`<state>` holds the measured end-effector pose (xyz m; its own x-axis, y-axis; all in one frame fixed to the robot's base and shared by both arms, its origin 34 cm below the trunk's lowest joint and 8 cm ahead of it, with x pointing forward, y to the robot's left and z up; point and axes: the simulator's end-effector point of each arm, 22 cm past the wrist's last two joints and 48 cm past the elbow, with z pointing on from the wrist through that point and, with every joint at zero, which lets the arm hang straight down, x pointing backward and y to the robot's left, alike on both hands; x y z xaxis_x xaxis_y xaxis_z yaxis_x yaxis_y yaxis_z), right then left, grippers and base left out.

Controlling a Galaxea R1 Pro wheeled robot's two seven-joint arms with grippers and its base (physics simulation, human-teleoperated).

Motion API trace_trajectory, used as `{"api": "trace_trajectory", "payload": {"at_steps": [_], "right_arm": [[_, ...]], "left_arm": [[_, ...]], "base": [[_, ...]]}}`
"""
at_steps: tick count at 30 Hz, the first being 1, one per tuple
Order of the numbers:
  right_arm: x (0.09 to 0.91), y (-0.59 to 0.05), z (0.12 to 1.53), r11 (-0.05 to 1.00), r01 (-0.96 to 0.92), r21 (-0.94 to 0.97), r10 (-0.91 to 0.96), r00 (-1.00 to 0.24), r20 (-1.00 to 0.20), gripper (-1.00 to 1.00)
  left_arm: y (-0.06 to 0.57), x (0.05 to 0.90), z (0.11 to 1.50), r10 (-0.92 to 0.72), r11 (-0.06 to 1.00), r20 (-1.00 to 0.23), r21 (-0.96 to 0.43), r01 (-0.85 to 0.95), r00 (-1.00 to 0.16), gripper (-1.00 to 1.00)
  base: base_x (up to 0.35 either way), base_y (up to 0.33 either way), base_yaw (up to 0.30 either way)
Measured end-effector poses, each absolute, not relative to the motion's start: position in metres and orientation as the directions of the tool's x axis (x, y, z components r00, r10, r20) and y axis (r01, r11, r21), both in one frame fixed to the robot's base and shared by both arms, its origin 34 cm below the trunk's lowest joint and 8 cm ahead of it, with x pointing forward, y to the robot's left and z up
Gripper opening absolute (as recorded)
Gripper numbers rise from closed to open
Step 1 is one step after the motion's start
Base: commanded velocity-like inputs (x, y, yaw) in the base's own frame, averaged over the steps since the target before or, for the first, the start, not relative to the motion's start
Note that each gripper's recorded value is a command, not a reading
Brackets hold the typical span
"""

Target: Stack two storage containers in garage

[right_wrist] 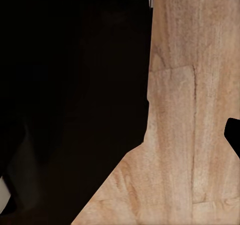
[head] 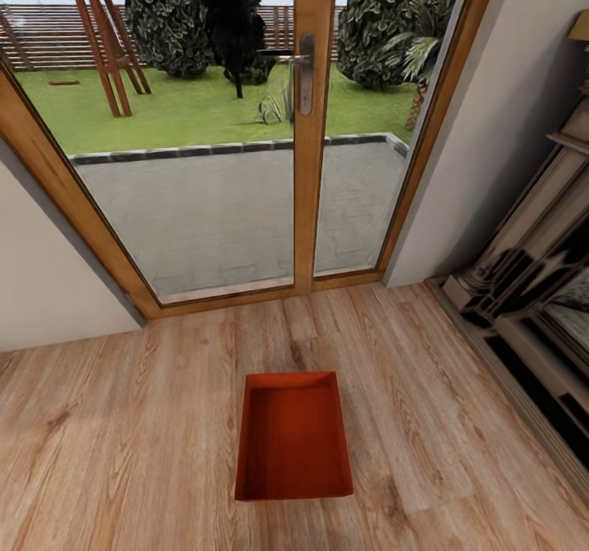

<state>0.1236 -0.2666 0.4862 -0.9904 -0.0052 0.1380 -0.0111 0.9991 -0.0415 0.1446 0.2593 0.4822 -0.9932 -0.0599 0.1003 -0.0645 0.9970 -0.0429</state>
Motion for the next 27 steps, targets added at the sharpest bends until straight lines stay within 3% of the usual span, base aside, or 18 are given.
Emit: {"api": "trace_trajectory", "payload": {"at_steps": [27], "right_arm": [[0.111, -0.266, 0.487, 0.999, -0.017, -0.038, -0.01, -0.985, 0.17, 1.0]], "left_arm": [[0.259, 0.132, 0.482, -0.06, 0.997, 0.131, -0.041, -0.066, -0.99, 1.0]], "base": [[0.0, 0.0, 0.0]]}}
